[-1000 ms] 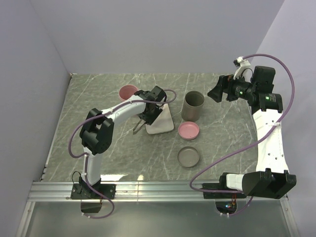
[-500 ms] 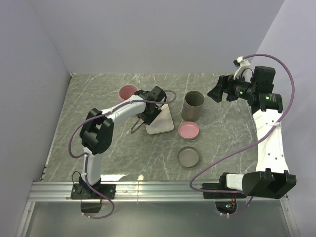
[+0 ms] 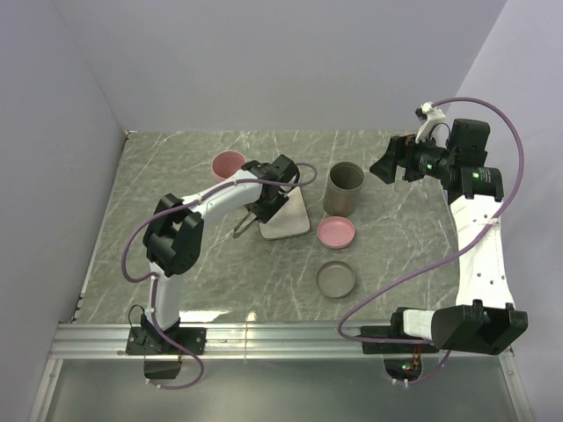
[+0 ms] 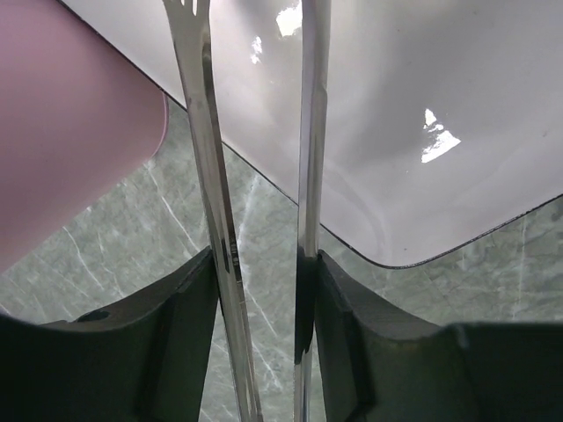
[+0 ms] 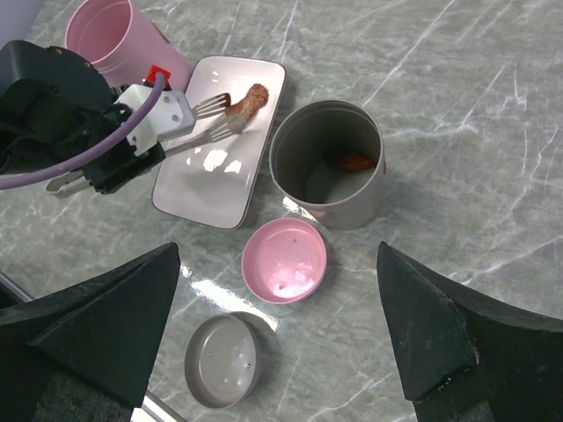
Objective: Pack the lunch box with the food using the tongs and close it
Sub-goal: Pick up the fake food from the plate.
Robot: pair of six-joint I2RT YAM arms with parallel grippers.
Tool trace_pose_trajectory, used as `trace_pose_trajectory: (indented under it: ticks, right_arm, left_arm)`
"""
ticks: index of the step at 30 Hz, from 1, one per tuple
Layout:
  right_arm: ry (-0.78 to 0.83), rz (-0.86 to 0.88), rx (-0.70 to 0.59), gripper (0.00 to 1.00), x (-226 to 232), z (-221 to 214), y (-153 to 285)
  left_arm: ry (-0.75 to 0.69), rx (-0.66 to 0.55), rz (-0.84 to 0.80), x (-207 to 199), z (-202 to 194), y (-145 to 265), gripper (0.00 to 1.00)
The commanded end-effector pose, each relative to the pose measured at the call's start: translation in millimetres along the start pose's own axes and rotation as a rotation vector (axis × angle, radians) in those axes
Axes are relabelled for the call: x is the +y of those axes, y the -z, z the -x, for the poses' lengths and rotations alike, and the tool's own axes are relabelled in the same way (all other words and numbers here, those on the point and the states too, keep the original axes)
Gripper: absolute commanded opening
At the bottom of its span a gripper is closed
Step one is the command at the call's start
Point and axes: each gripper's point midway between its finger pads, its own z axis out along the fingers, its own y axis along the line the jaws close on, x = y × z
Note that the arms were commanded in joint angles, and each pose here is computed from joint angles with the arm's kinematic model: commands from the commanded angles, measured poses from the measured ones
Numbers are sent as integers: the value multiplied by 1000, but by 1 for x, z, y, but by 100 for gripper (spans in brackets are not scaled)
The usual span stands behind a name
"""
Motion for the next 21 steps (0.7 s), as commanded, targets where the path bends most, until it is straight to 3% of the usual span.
trace_pose_trajectory:
  ticks: [1,12,21]
  right_arm:
    - [46,-15,-50,100,1,12,10]
    - [41,-8,-53,100,2,10,10]
    - [38,-3,-55,100,2,9,10]
  left_arm:
    - [0,-31,-11,1,12,10,49]
    - [14,-54,37,13,15,21,38]
    - [30,-133,84,29,22,52,36]
